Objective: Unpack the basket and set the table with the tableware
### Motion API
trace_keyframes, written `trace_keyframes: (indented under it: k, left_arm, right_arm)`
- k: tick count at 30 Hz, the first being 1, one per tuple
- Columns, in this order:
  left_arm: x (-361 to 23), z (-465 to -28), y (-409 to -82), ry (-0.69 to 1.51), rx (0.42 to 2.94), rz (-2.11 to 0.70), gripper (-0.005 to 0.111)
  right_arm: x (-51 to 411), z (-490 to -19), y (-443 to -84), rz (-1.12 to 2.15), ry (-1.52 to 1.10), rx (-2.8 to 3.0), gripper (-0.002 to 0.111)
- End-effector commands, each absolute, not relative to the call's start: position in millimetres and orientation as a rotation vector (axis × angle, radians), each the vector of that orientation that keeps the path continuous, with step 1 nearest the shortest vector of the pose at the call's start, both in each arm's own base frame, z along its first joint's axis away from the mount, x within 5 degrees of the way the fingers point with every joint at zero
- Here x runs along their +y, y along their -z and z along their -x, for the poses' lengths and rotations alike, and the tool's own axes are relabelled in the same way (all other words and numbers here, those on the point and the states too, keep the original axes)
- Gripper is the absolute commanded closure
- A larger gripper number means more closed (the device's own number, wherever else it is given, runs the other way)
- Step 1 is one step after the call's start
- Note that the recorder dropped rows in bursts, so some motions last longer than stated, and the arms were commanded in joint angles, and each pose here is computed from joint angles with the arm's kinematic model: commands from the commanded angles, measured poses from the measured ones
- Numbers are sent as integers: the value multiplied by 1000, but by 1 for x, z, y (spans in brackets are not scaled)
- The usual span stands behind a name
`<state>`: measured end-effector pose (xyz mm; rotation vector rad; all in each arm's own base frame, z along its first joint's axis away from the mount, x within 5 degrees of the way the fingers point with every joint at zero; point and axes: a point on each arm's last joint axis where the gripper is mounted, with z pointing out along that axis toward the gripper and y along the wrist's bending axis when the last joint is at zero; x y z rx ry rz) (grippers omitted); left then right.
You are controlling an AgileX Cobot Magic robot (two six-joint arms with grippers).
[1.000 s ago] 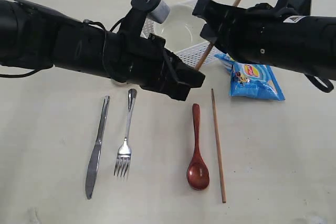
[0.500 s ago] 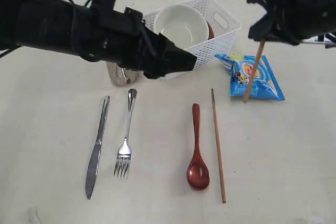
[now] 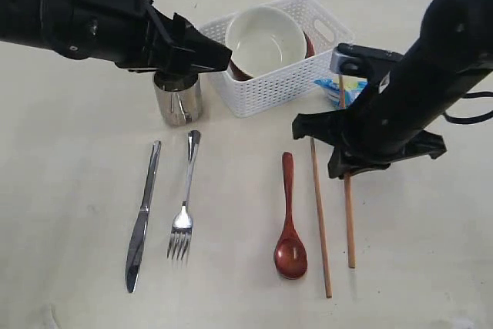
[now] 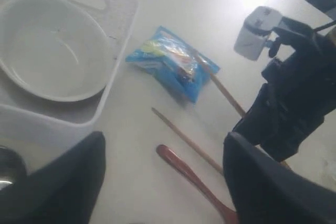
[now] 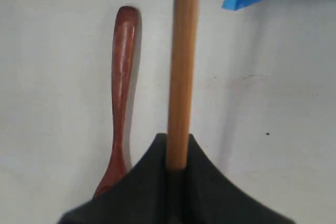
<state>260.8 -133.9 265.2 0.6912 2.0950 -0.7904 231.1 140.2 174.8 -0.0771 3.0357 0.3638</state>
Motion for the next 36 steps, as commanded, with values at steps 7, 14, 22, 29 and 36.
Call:
trace_keyframes:
  k: [7, 14, 22, 29, 36]
  left_arm:
    - [-133, -258, -266, 798, 2099, -696, 46]
    - [-133, -258, -266, 798, 2099, -696, 46]
    - [-133, -258, -266, 798, 2099, -696, 46]
    - [-133, -258, -266, 798, 2099, -696, 46]
    - [-133, -258, -266, 798, 2099, -696, 46]
  right_arm:
    - [145, -238, -134, 14, -240, 3119, 109]
    - [145, -238, -130, 19, -227, 3131, 109]
    - [141, -226, -122, 40, -186, 3173, 109]
    - [139, -224, -119, 50, -174, 3176, 108]
    - [140, -225, -119, 55, -182, 3159, 69]
